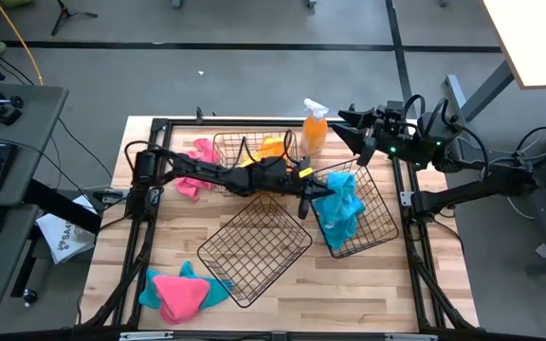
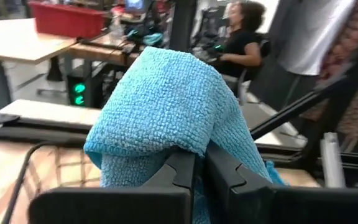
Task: Sort microfiber towel by color & place in baskets
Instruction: Put the top blue microfiber cloth into the right black basket, then put the top pink microfiber cloth into the left black basket
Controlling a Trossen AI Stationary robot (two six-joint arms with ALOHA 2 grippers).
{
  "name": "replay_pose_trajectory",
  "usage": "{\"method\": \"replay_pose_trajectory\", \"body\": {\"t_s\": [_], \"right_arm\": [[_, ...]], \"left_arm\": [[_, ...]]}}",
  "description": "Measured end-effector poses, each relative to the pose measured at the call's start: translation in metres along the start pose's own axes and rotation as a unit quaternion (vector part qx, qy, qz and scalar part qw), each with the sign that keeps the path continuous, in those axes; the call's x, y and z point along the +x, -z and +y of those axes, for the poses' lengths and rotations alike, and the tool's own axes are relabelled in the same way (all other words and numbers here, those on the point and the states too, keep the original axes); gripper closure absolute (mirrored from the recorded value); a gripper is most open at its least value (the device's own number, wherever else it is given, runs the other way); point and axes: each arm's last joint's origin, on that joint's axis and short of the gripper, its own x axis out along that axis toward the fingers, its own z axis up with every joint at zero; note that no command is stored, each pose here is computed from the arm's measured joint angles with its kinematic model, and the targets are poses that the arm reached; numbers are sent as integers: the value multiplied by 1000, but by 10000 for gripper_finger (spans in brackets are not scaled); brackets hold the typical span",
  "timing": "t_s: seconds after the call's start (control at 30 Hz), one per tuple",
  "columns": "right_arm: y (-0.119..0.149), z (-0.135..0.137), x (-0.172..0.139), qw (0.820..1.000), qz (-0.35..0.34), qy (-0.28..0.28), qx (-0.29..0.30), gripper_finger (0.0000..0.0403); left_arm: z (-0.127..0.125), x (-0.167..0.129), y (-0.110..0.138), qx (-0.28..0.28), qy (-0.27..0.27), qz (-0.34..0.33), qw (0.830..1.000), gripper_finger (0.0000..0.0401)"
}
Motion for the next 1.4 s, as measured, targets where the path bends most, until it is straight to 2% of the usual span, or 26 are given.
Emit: {"method": "replay_pose_trajectory", "body": {"t_s": [0.17,0.37,0.53,0.67,0.87,0.97,1.1,1.27,1.4], "right_arm": [[0,0,0,1000,0,0,4,114],[0,0,0,1000,0,0,3,114],[0,0,0,1000,1,1,2,114],[0,0,0,1000,1,1,2,114],[0,0,0,1000,1,1,3,114],[0,0,0,1000,-2,5,1,114],[-1,0,0,1000,-8,12,1,114],[-1,-1,0,1000,-9,15,3,114],[-1,-1,0,1000,-9,17,-6,114]], "left_arm": [[2,3,10,-16,-21,31,999,354],[4,0,3,-38,-4,77,996,274],[4,1,-16,-55,25,141,988,212],[2,-3,-43,-54,48,151,986,183],[7,-20,-77,-19,44,152,987,176],[14,-23,-85,-4,33,138,990,176],[22,-25,-80,-24,33,159,986,176],[30,-38,-83,-55,86,195,975,176],[43,-61,-95,-60,66,221,971,176]]}}
